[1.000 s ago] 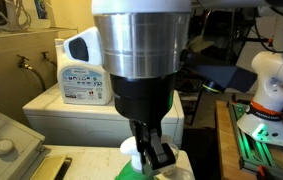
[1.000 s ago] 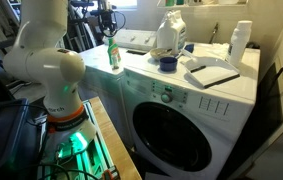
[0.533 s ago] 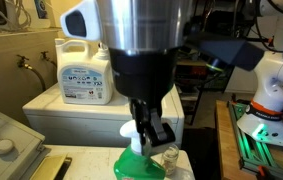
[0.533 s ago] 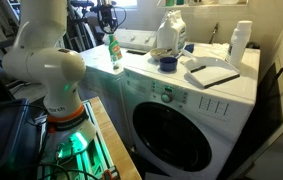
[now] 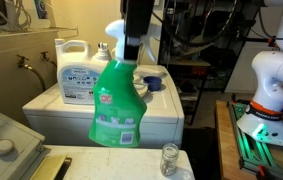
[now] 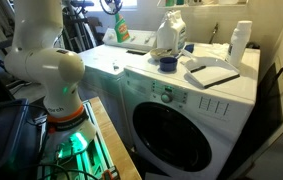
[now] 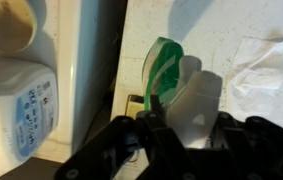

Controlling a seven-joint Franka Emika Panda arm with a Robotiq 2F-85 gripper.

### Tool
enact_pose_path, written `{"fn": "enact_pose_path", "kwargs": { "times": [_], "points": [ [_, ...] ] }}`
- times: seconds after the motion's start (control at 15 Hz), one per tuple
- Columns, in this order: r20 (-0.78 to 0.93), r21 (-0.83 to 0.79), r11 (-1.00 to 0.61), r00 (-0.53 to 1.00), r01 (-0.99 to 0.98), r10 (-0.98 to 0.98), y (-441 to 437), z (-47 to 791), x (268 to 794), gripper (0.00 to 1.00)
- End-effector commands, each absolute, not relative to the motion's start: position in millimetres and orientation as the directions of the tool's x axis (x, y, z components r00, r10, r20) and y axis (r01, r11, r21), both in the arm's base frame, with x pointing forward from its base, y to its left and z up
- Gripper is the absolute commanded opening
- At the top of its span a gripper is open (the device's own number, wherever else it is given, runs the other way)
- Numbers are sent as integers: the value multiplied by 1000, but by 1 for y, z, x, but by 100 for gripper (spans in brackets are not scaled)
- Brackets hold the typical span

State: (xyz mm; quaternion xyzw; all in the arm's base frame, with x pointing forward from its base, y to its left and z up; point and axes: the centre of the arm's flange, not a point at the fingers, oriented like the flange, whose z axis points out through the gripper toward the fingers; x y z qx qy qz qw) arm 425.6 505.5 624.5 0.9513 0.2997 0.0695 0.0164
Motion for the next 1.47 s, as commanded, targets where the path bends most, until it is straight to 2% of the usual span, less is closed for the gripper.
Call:
{"fn": "enact_pose_path", "kwargs": {
  "times": [0.0, 0.2, 0.27, 0.33, 0.67, 0.73, 1.13, 1.4],
  "points": [
    [147, 86, -886, 874, 456, 464, 454, 699, 429, 12],
    [193, 32, -934, 915, 356, 355, 401, 723, 428, 12],
    [165, 68, -908, 893, 414, 419, 433, 702, 437, 12],
    [176, 65, -912, 896, 404, 409, 425, 709, 438, 37],
    [138, 75, -905, 894, 420, 426, 439, 685, 443, 37],
    [136, 75, -904, 894, 420, 427, 440, 683, 443, 12],
    [64, 110, -974, 976, 200, 207, 336, 712, 422, 12],
    [133, 48, -999, 991, 9, 15, 269, 712, 408, 12]
  ]
}}
